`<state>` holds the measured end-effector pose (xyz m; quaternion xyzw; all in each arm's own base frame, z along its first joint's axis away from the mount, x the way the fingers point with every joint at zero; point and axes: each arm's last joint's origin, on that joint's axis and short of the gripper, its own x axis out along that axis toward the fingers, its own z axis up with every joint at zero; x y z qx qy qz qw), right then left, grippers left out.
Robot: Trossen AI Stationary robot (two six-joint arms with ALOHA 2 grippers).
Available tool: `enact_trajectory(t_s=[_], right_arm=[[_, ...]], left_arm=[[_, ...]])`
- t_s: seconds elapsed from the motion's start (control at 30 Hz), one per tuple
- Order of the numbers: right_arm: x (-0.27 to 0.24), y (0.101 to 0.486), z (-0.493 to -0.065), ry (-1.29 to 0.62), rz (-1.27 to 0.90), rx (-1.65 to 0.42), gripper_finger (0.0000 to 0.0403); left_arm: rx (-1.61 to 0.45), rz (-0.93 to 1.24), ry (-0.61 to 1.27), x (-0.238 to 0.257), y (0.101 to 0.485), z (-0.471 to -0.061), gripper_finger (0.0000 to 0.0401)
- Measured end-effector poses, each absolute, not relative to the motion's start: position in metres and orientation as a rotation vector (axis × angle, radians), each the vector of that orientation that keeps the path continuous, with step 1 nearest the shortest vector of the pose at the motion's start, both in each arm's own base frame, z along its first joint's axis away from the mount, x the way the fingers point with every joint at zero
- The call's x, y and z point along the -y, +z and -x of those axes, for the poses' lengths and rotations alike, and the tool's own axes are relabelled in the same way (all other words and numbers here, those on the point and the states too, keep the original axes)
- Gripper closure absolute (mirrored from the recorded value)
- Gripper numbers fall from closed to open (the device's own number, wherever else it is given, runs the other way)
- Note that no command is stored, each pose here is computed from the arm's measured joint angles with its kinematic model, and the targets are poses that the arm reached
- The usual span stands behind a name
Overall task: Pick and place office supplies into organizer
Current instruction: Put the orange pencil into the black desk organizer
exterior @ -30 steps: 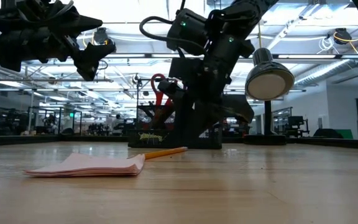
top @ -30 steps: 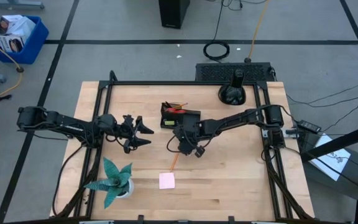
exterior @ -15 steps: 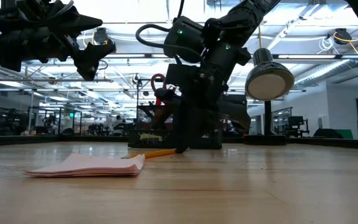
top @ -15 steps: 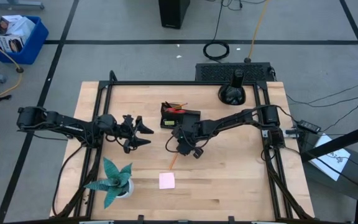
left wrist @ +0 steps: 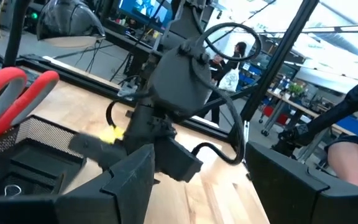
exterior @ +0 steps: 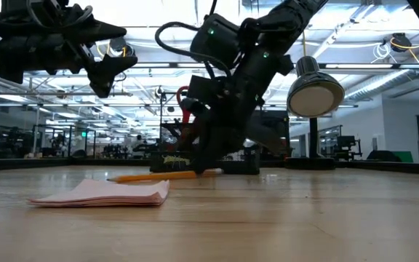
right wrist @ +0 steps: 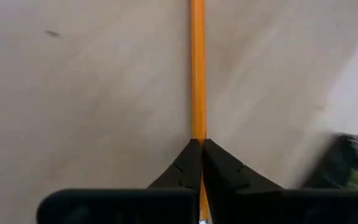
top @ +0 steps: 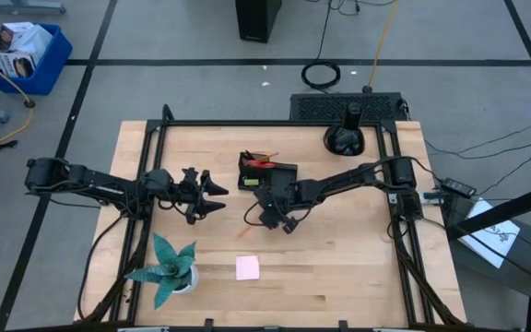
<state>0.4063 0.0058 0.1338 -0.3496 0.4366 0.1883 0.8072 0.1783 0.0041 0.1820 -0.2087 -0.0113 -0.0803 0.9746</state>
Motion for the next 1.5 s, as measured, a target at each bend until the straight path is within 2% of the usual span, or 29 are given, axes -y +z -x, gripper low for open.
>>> enact_trajectory(t_s=[0.5, 0.67, 0.83, 1.0, 1.1, 1.27, 1.5], right_arm=[[-0.032, 0.176, -0.396, 0.262, 0.871, -0.915, 0.0402], [-0.043, 0.175, -0.38, 0.266, 0.612, -1.042, 0.0402], [-0.064, 0.19, -0.369, 0.474, 0.236, -1.017, 0.0399], [-0.067, 0.191, -0.369, 0.448, 0.059, -0.986, 0.0364], [-0.068, 0.171, -0.36, 0.454, 0.058, -0.981, 0.0327], [-0.066, 0.139, -0.344, 0.435, 0.047, -0.848, 0.0272], [-0.058, 0.134, -0.306, 0.326, 0.032, -0.598, 0.0257]], left_arm=[[0.028, 0.458, -0.123, -0.006, 0.182, -0.178, 0.0146], [-0.012, 0.473, -0.102, -0.006, 0.178, -0.179, 0.0146], [-0.048, 0.462, -0.09, -0.006, 0.174, -0.179, 0.0146], [-0.035, 0.468, -0.073, -0.007, 0.175, -0.179, 0.0146], [-0.035, 0.477, -0.071, -0.006, 0.175, -0.179, 0.0146], [-0.036, 0.475, -0.076, -0.005, 0.175, -0.179, 0.0146], [-0.042, 0.468, -0.067, -0.005, 0.174, -0.179, 0.0146]])
